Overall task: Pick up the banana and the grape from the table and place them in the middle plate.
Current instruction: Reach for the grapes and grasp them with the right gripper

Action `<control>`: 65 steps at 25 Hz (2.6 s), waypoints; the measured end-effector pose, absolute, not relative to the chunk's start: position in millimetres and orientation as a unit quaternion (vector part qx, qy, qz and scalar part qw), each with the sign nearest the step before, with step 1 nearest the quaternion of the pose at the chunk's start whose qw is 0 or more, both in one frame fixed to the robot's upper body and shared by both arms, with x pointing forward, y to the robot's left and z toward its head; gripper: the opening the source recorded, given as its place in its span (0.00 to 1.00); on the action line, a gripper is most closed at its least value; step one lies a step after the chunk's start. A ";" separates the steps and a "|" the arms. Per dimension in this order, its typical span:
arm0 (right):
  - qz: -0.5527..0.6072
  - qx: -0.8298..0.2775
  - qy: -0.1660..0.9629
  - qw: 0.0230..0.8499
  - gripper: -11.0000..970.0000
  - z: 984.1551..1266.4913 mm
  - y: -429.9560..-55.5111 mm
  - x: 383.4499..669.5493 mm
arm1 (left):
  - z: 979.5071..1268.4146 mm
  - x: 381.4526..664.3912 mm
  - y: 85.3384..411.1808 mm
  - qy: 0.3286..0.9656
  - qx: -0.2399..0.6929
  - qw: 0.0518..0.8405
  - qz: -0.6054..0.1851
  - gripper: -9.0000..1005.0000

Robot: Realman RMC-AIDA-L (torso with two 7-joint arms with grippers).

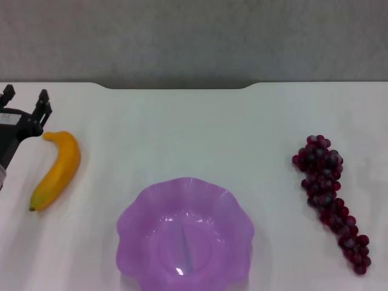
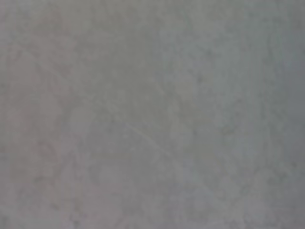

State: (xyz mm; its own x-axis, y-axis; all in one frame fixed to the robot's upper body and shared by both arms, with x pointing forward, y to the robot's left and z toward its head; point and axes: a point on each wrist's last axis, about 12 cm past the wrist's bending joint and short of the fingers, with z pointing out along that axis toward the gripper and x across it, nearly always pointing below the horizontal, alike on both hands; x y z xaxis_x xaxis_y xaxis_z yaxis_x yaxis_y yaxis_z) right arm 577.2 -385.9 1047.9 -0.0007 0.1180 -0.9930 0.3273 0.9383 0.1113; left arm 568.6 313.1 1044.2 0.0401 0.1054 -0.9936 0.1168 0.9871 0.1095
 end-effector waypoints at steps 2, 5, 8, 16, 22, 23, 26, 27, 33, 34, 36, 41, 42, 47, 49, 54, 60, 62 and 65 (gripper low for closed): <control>-0.072 0.188 0.700 0.685 0.64 1048.3 -390.6 578.2 | 1045.2 569.4 310.7 0.691 0.085 0.718 -0.008 0.61; -0.071 0.234 0.698 0.672 0.80 1046.3 -399.5 577.1 | 1046.1 569.9 308.2 0.689 0.089 0.719 -0.014 0.67; -0.073 0.243 0.703 0.664 0.92 1045.1 -403.0 577.0 | 1045.7 569.7 307.1 0.690 0.095 0.717 -0.016 0.73; -0.068 0.213 0.733 0.643 0.94 1039.8 -394.6 581.9 | 1044.0 567.4 311.1 0.696 0.059 0.715 -0.039 0.83; -0.056 0.169 0.749 0.638 0.94 1036.1 -381.2 584.1 | 1039.6 561.8 314.6 0.703 0.057 0.708 -0.043 0.84; -0.053 0.161 0.752 0.637 0.94 1035.2 -378.3 584.4 | 1038.9 561.8 313.4 0.704 0.068 0.705 -0.041 0.83; -0.052 0.155 0.751 0.639 0.93 1035.6 -377.1 584.7 | 1038.5 561.8 311.6 0.704 0.083 0.704 -0.037 0.83; -0.052 0.153 0.750 0.641 0.93 1036.0 -376.5 584.8 | 1038.3 561.7 310.9 0.704 0.090 0.703 -0.034 0.83; -0.041 0.117 0.754 0.645 0.93 1035.1 -365.9 585.7 | 1036.8 560.2 309.7 0.705 0.102 0.701 -0.029 0.83; -0.036 0.105 0.758 0.643 0.93 1033.9 -361.8 585.8 | 1036.3 559.8 309.1 0.705 0.106 0.700 -0.030 0.83; -0.023 0.078 0.764 0.640 0.93 1031.5 -351.3 586.2 | 1035.4 558.4 306.5 0.706 0.123 0.697 -0.038 0.83; 0.022 0.032 0.769 0.638 0.93 1027.3 -322.8 586.6 | 1034.3 556.7 304.2 0.708 0.155 0.687 -0.055 0.83; 0.031 0.024 0.768 0.639 0.93 1027.1 -316.5 586.6 | 1034.2 556.8 304.5 0.708 0.157 0.686 -0.055 0.83; 0.067 -0.013 0.767 0.638 0.93 1024.7 -293.6 583.7 | 1033.9 556.4 304.8 0.708 0.158 0.686 -0.053 0.83; 0.077 -0.022 0.770 0.633 0.93 1022.7 -286.7 581.8 | 1034.0 556.5 304.6 0.708 0.159 0.686 -0.053 0.83; 0.093 -0.037 0.778 0.620 0.93 1016.4 -276.7 575.5 | 1034.7 556.7 304.1 0.706 0.160 0.688 -0.054 0.83; 0.095 -0.029 0.787 0.609 0.93 1008.1 -277.6 565.0 | 1037.6 558.6 300.1 0.699 0.161 0.694 -0.060 0.83; 0.093 -0.027 0.792 0.603 0.93 1005.3 -278.9 562.6 | 1038.4 558.9 298.8 0.697 0.161 0.696 -0.062 0.83; 0.087 -0.025 0.806 0.584 0.93 999.2 -280.2 560.0 | 1038.9 559.0 298.5 0.696 0.160 0.697 -0.063 0.83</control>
